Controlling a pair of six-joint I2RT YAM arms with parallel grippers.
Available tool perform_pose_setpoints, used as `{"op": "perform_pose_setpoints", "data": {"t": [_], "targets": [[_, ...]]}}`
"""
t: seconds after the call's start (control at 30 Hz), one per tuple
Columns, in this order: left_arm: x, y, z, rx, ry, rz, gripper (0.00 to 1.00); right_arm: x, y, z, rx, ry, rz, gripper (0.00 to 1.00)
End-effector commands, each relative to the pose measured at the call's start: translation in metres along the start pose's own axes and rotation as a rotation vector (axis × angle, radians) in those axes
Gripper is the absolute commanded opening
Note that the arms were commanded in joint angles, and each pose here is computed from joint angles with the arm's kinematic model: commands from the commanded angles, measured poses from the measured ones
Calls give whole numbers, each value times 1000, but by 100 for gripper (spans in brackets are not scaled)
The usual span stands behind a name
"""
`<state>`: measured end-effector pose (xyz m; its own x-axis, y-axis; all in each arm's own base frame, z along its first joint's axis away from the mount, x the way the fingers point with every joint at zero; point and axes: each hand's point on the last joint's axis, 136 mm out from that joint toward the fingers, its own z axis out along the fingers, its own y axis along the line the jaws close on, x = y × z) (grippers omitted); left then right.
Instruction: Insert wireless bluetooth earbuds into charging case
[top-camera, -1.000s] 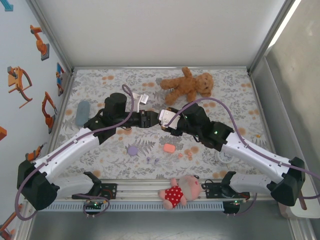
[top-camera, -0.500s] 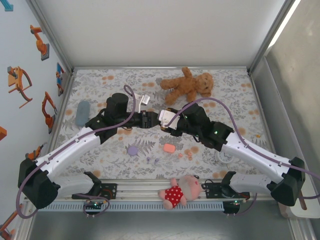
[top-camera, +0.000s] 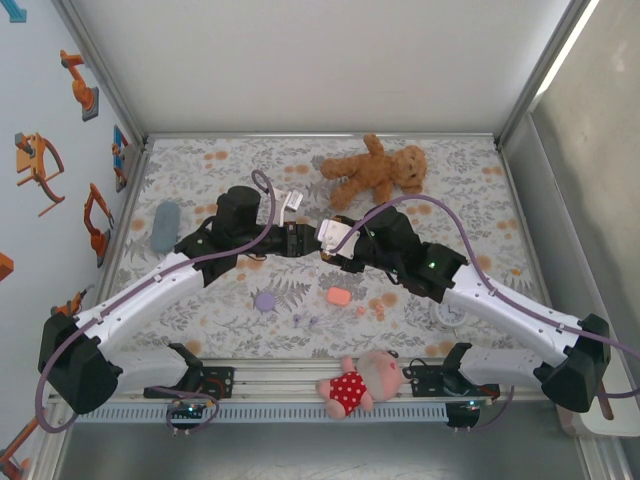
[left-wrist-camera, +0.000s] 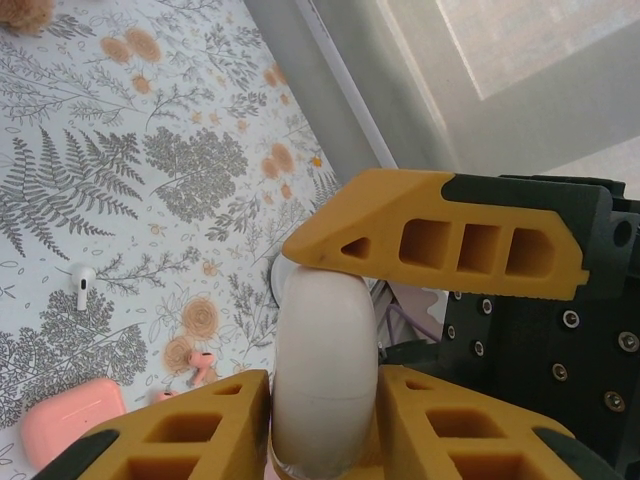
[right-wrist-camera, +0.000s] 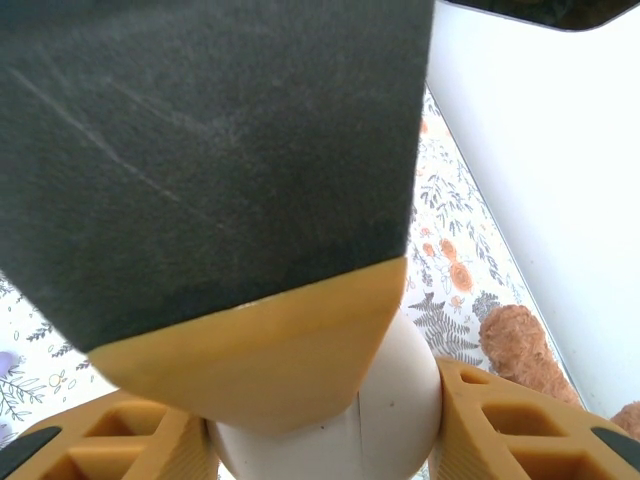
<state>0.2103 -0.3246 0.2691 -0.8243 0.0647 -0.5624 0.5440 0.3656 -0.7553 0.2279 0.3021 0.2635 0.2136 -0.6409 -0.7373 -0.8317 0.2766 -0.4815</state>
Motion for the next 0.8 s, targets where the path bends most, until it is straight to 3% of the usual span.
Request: {"op": "perform_pose_setpoints", "data": {"t": [0.0,0.27,0.47,0.77], "targets": [[-6,-15,-1,39,1,45,30,-23,-10,-11,25,-64,6,44],[-4,-15,-2,39,2,53,21,-22,-11,-8,28,-56,12,45],[-6,-15,-6,25,-22,81,17,-23,-12,-9,34,-62,43,70],[-13,-8,-27,-52,-144,177,8,-29,-6,-22,-9,-111,114,90]]}}
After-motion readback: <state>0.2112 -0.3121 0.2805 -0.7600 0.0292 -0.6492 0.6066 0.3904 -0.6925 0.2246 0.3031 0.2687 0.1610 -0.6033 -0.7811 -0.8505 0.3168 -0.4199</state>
